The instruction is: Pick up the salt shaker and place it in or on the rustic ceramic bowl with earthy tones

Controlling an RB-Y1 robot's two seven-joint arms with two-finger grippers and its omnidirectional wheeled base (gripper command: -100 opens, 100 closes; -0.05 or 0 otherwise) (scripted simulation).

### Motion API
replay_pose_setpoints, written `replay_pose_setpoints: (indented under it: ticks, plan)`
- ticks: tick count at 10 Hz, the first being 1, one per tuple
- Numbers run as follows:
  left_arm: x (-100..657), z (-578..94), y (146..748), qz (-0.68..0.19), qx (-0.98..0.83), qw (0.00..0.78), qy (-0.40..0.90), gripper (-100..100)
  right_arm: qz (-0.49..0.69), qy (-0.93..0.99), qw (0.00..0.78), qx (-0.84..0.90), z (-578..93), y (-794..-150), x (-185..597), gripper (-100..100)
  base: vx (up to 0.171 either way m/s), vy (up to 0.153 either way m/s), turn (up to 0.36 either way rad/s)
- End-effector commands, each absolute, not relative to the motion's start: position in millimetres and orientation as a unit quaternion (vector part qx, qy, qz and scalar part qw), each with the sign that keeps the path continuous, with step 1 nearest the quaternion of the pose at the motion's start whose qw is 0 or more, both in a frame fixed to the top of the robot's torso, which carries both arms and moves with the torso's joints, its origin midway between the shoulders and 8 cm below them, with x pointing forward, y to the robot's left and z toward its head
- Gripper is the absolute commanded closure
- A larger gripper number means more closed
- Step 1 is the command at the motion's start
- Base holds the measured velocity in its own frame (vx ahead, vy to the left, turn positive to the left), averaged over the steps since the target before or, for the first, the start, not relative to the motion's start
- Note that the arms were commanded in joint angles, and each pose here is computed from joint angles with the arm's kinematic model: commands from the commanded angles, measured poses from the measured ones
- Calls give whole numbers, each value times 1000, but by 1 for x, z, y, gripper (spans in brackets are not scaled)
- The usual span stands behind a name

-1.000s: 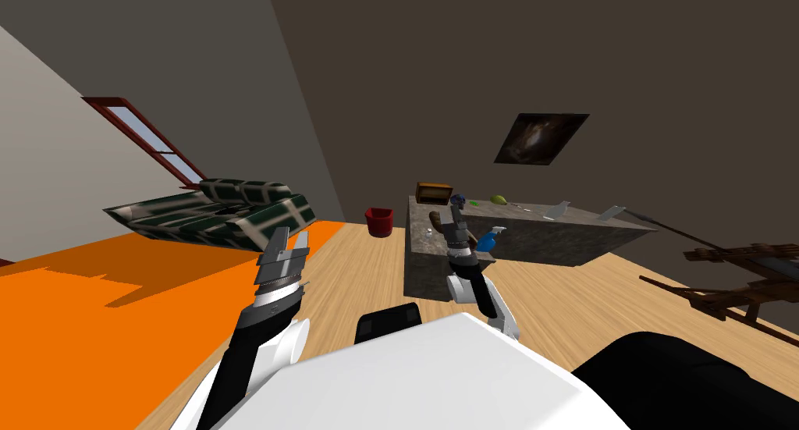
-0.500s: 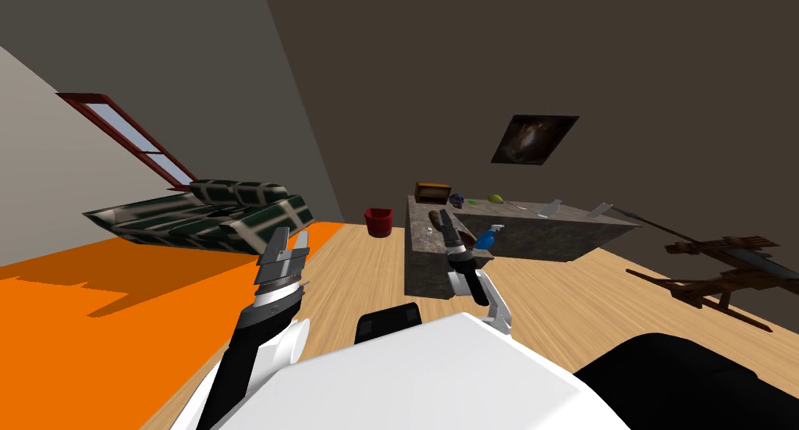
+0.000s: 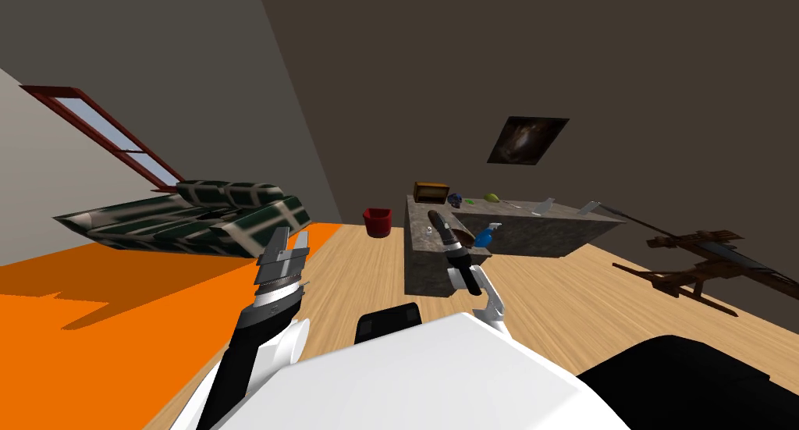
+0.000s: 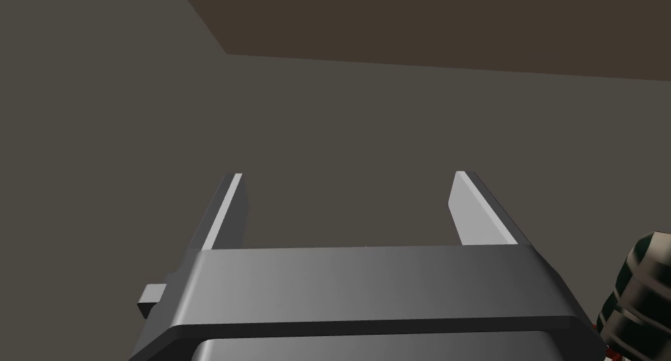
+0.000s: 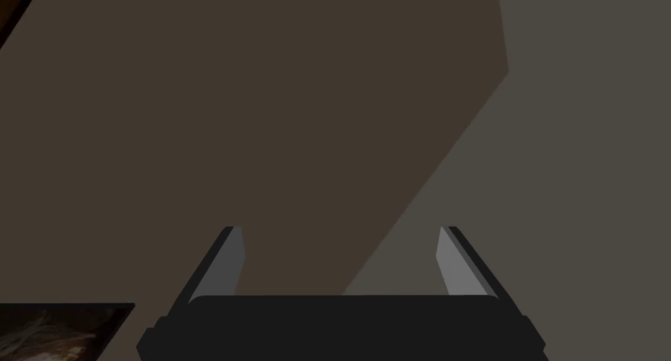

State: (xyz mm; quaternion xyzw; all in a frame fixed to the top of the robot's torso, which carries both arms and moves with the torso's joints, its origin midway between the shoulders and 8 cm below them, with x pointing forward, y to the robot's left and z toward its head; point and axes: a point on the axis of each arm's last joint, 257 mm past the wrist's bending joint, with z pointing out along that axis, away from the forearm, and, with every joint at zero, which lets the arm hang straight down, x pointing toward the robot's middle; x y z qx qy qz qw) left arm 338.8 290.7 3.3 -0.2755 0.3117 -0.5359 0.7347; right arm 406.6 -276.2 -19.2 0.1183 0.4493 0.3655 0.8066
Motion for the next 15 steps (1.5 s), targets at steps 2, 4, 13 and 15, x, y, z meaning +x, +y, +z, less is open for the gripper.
replay_pose_setpoints:
  ticks: [2,4,13,15]
  plan:
    - [339,3,291,-536,-276,735,312,0,313,472,819,92,-33,-283,418,-100,-2,28,-26]
    - [339,3,291,-536,-276,735,312,0,257,496,827,65,-49,-293,431,-100,-6,33,-57]
    - [339,3,291,-536,-276,735,312,0,70,563,823,-18,-108,-339,468,-100,-3,27,-31]
    - [339,3,291,-536,-276,735,312,0,47,571,819,-25,-117,-347,471,-100,6,24,-15]
